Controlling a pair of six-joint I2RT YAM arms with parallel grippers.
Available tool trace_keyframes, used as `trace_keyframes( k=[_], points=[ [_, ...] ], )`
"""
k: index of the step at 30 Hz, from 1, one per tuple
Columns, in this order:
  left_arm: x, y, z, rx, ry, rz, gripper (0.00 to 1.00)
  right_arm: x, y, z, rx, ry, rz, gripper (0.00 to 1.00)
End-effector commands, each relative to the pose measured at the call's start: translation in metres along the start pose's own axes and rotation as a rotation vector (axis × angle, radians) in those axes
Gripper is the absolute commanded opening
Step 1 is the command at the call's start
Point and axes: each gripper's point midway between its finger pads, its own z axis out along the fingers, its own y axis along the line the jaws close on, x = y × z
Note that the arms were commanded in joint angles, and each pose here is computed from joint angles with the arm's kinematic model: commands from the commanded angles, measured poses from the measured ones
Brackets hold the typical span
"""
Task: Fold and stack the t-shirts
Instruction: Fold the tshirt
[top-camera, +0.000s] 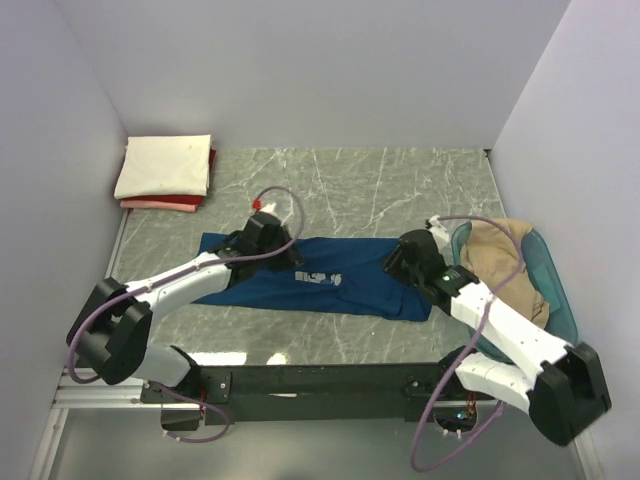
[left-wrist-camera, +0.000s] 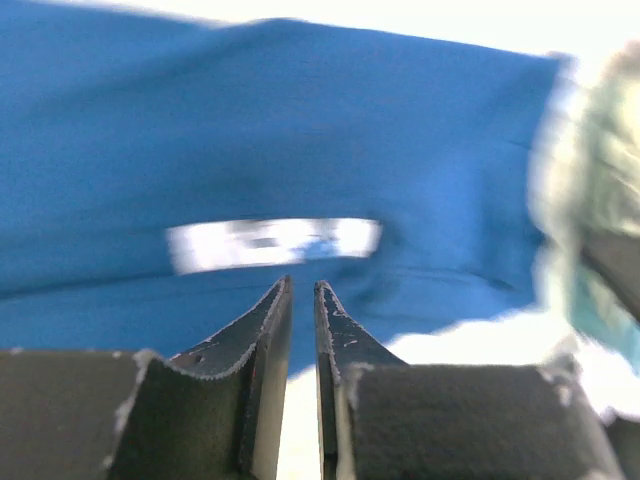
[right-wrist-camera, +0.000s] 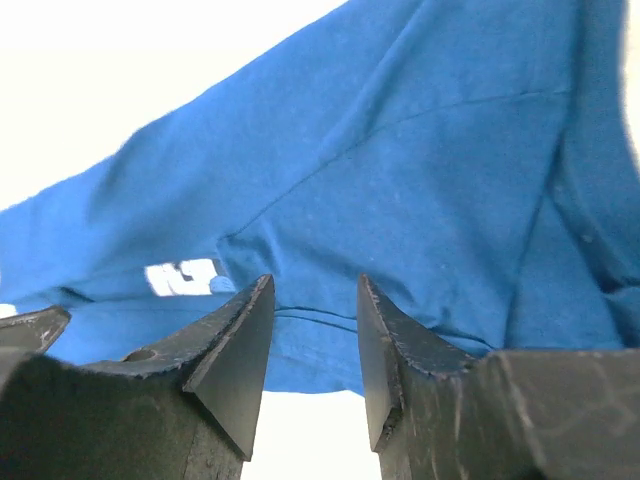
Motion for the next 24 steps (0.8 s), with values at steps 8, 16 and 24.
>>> trace_keyframes(
  k=[8, 16, 24],
  points=[
    [0.005, 0.12, -0.03, -0.378, -0.167, -0.139, 0.21, 0.044, -0.004, 0.041, 0.088, 0.122, -0.092, 0.45],
    [0.018, 0.148, -0.014, -0.492, -0.12, -0.078, 0.2, 0.057, -0.013, 0.073, 0.158, 0.203, -0.127, 0.44],
    [0.045, 0.152, -0.006, -0.463, -0.017, -0.078, 0.18, 0.039, -0.002, 0.1, 0.218, 0.227, -0.197, 0.4]
  ],
)
